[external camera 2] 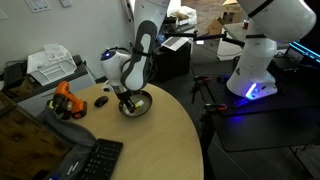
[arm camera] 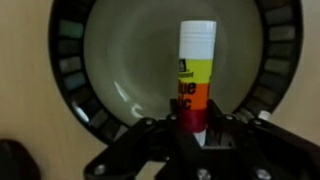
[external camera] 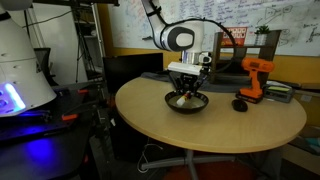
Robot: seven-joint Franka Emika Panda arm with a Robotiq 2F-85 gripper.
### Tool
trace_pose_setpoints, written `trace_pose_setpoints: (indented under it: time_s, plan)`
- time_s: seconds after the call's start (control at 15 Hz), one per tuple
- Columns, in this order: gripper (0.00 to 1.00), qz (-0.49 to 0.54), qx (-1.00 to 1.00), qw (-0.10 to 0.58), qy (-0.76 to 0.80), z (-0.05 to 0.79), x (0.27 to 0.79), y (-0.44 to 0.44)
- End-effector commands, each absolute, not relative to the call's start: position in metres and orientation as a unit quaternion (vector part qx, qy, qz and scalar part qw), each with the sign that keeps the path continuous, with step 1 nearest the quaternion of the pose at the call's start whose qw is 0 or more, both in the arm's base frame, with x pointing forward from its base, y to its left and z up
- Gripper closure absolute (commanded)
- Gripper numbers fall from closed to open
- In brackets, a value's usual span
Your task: Pick up the object from the bowl and put it on the table
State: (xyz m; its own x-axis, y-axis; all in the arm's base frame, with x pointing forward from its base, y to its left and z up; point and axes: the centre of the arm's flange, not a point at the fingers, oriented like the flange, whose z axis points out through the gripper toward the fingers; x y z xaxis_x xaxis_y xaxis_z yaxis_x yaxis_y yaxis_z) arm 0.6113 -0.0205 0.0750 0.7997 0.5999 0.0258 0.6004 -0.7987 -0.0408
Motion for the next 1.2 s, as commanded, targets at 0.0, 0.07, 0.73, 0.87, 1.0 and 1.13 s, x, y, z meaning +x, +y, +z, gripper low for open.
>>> trace_pose_setpoints:
  time_s: [0.0,0.07,0.73,0.87,1.0,1.13]
  plan:
    - [0.92,-0.005,-0.938,0.039,-0.345,0.128,0.593,-0.005]
    - [0.92,0.005,-0.940,0.037,-0.338,0.143,0.588,0.004]
    - [0.92,0.005,-0.878,0.070,-0.473,0.138,0.552,0.126]
    - [0.92,-0.003,-0.852,0.058,-0.521,0.128,0.548,0.140]
    - [0.92,-0.006,-0.822,0.047,-0.568,0.117,0.547,0.150]
    - [0.92,-0.010,-0.788,0.045,-0.613,0.109,0.546,0.160]
